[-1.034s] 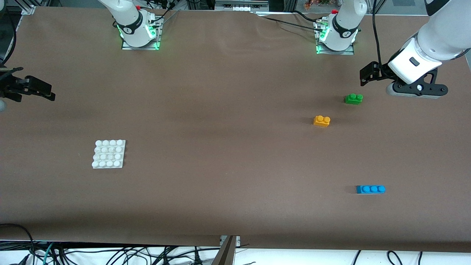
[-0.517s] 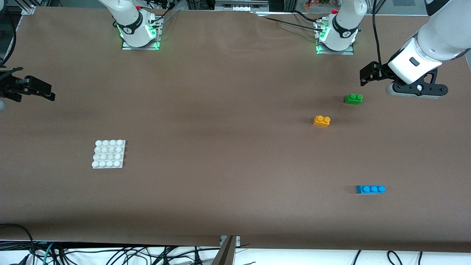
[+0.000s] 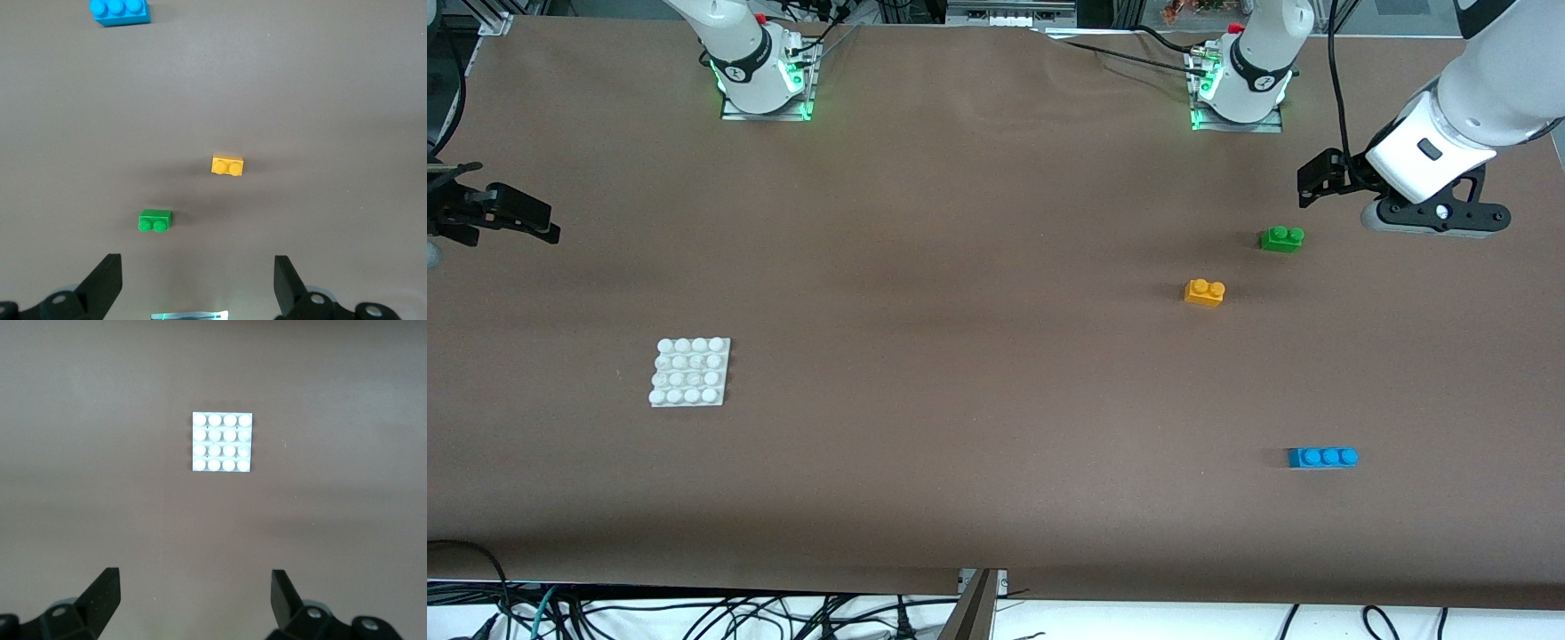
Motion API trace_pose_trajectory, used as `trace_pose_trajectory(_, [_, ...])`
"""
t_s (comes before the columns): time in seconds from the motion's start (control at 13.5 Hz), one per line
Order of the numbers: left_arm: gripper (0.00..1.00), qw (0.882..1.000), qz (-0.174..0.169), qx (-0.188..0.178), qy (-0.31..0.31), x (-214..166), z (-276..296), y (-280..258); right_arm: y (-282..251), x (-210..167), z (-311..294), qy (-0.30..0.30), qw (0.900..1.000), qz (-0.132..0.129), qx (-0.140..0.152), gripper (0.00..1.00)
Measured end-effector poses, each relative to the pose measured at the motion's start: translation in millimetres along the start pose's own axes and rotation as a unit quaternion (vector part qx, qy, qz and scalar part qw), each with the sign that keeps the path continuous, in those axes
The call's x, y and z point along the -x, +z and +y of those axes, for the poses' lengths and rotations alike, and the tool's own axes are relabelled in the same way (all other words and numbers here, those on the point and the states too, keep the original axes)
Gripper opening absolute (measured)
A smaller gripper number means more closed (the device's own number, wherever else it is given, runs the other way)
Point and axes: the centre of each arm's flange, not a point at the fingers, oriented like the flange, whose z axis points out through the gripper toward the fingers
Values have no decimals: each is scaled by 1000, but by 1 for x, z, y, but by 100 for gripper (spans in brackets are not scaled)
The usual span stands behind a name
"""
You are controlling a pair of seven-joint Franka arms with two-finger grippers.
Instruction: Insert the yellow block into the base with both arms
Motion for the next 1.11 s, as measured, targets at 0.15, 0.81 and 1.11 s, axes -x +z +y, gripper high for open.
trace_pose_trajectory(0.15, [100, 1000, 0, 0, 0, 0, 0, 0, 0, 0, 0, 0, 1000, 0, 0, 100])
trace_pose_trajectory(0.81, [100, 1000, 0, 0, -2, 0, -3, 0, 0, 0, 0, 0, 1000, 0, 0, 100])
trace_pose_trajectory(1.11, [100, 1000, 0, 0, -3, 0, -3, 0, 0, 0, 1, 1, 1000, 0, 0, 100])
